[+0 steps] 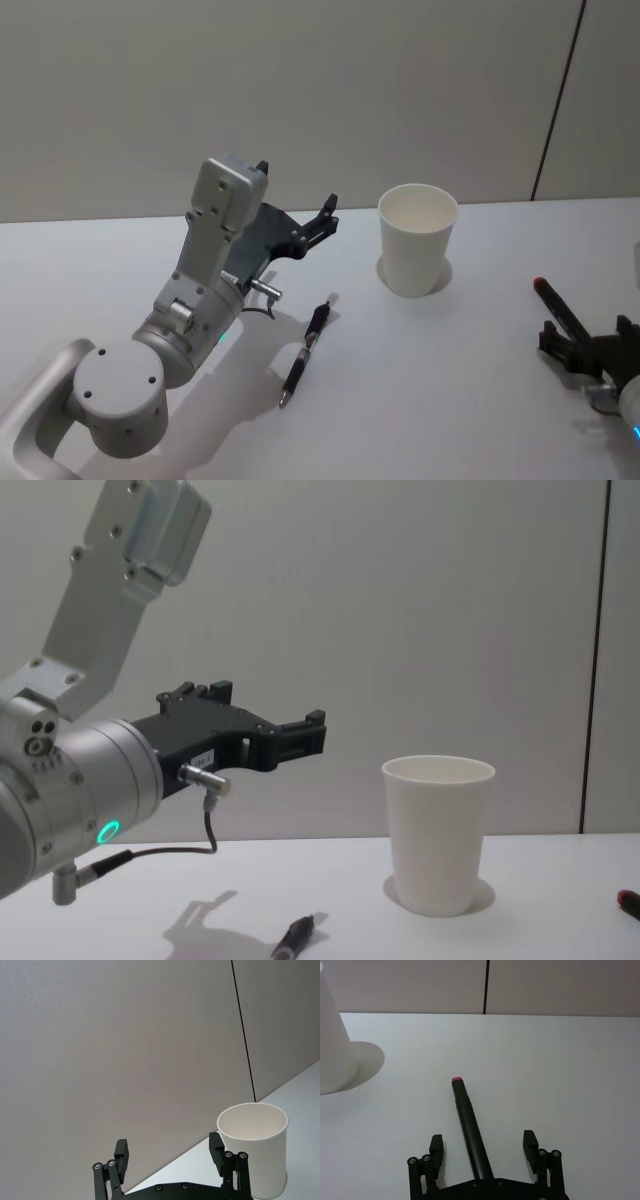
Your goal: Place the pen into the pen holder.
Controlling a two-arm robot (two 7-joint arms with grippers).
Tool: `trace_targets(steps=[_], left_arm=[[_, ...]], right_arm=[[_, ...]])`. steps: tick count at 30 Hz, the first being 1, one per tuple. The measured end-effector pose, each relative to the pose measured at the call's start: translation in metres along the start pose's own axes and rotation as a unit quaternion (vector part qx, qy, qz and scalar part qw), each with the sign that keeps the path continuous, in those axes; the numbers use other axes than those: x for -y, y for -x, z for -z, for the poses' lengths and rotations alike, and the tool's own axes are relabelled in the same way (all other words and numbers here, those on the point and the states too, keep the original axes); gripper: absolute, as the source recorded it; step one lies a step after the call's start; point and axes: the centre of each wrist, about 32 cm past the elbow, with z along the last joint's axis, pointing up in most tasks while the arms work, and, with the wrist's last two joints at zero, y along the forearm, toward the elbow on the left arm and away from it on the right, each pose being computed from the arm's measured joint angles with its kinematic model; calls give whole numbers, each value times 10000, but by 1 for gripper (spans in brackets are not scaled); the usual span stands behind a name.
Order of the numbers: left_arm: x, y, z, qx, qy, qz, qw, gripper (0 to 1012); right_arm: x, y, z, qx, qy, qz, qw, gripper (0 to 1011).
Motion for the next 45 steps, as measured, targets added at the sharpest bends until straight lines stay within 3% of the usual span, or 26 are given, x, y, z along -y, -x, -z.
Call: trace_targets(steps=[16,28,45], left_arm=[[0,0,0,0,0,0,10000,1001],[0,0,0,0,0,0,10000,1001],[0,0,0,0,0,0,10000,1001]], right_arm=[[-33,21,14,-16,50,-9,10000,1002],[-39,31,17,-21,68,-31,10000,808],[-51,31,21,-85,43,-30,10000,700]])
